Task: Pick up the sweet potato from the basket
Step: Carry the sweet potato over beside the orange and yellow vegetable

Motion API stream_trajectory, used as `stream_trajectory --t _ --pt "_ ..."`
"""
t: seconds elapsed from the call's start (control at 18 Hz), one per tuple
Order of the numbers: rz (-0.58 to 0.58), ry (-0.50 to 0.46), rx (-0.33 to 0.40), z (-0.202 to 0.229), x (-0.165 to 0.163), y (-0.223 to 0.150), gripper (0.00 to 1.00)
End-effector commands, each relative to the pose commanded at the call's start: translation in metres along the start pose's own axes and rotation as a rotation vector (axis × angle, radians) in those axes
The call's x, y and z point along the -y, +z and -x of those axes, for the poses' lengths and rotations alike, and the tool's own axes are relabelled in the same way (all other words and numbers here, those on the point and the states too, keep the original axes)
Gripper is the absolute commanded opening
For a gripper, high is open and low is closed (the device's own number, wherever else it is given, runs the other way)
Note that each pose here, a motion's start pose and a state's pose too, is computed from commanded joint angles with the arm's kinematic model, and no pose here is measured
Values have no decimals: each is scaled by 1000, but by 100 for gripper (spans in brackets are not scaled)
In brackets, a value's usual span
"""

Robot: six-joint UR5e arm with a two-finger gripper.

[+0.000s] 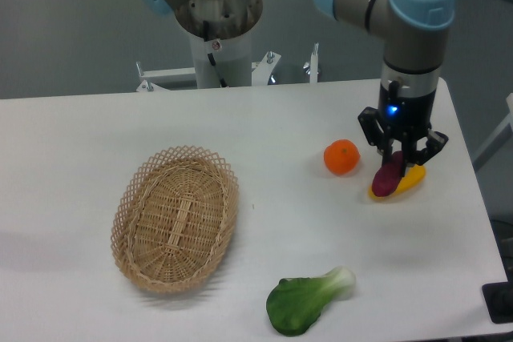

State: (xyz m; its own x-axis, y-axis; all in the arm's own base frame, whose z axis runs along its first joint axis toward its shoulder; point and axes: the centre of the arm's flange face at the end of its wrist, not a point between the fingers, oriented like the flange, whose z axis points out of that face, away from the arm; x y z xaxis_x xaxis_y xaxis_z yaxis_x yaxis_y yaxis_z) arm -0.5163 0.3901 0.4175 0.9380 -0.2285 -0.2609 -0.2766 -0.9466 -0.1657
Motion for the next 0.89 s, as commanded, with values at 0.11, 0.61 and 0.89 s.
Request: stream_trajectory --t 0.11,0.61,0.89 --pt "2 -13 6 5 -10 -2 17" --pt "2 -7 5 6 -9 -1 17" --pt "-2 -7 12 7 -9 -4 17"
